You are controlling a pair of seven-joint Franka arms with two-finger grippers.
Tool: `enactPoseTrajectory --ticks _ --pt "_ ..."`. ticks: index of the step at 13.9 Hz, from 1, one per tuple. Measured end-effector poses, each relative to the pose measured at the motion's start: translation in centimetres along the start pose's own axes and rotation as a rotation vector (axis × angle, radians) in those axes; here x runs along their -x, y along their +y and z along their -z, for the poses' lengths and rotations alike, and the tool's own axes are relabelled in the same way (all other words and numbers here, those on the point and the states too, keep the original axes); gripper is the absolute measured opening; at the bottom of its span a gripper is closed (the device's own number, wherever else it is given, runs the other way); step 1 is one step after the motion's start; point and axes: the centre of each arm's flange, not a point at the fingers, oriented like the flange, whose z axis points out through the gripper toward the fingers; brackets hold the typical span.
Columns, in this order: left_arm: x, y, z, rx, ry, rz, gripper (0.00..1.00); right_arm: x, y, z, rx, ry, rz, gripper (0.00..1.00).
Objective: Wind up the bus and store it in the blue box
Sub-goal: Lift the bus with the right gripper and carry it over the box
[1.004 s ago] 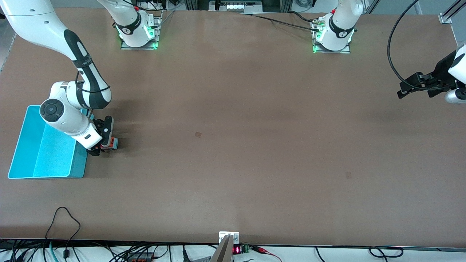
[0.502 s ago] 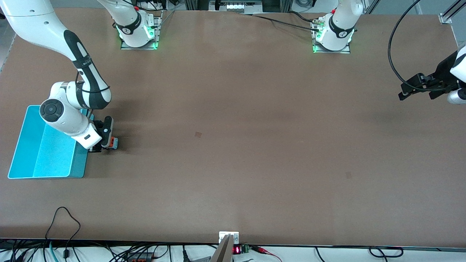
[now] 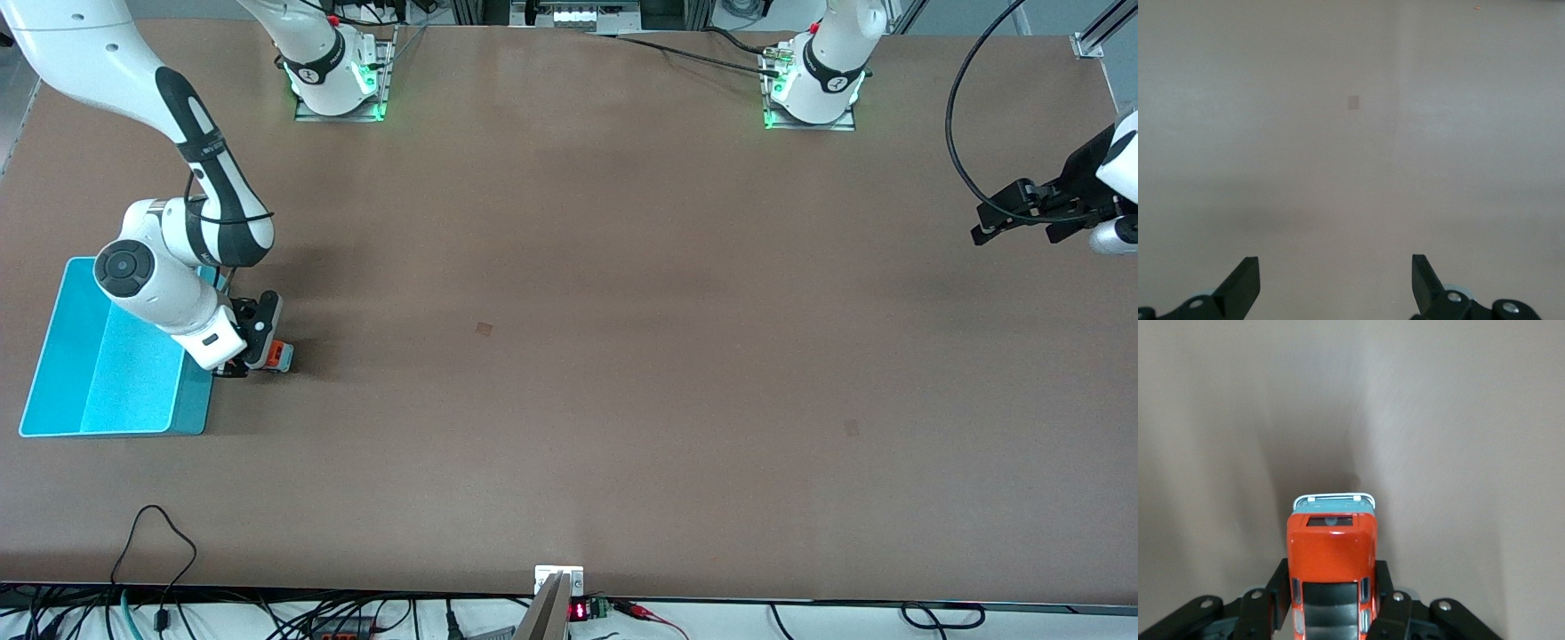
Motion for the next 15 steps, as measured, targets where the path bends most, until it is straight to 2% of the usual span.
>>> enactPoseTrajectory --ticks 3,5,7,10,13,15 --pt "0.0 0.0 0.0 0.0 0.0 -0.001 1.0 -2.1 0.7 7.4 0.015 0.02 -0.306 0.52" --pt "0.0 0.1 0.0 0.0 0.0 -0.002 1.0 -1.1 0.6 10.7 0.023 0.015 -0.571 0.52" --pt "0.0 0.1 0.0 0.0 0.0 -0.002 1.0 0.4 0.6 12.2 0.025 0.004 -0.766 0.52" --pt "0.0 0.2 0.0 0.0 -0.002 -0.003 1.0 6.8 1.7 11.8 0.026 -0.03 -1.004 0.52" --pt "0.0 0.2 0.0 0.0 -0.002 -0.004 1.0 13.6 2.2 10.2 0.014 -0.065 -1.137 0.52" --pt "0.0 0.2 -0.1 0.0 -0.003 -0.004 1.0 16.6 2.4 8.8 0.002 -0.088 -1.194 0.52"
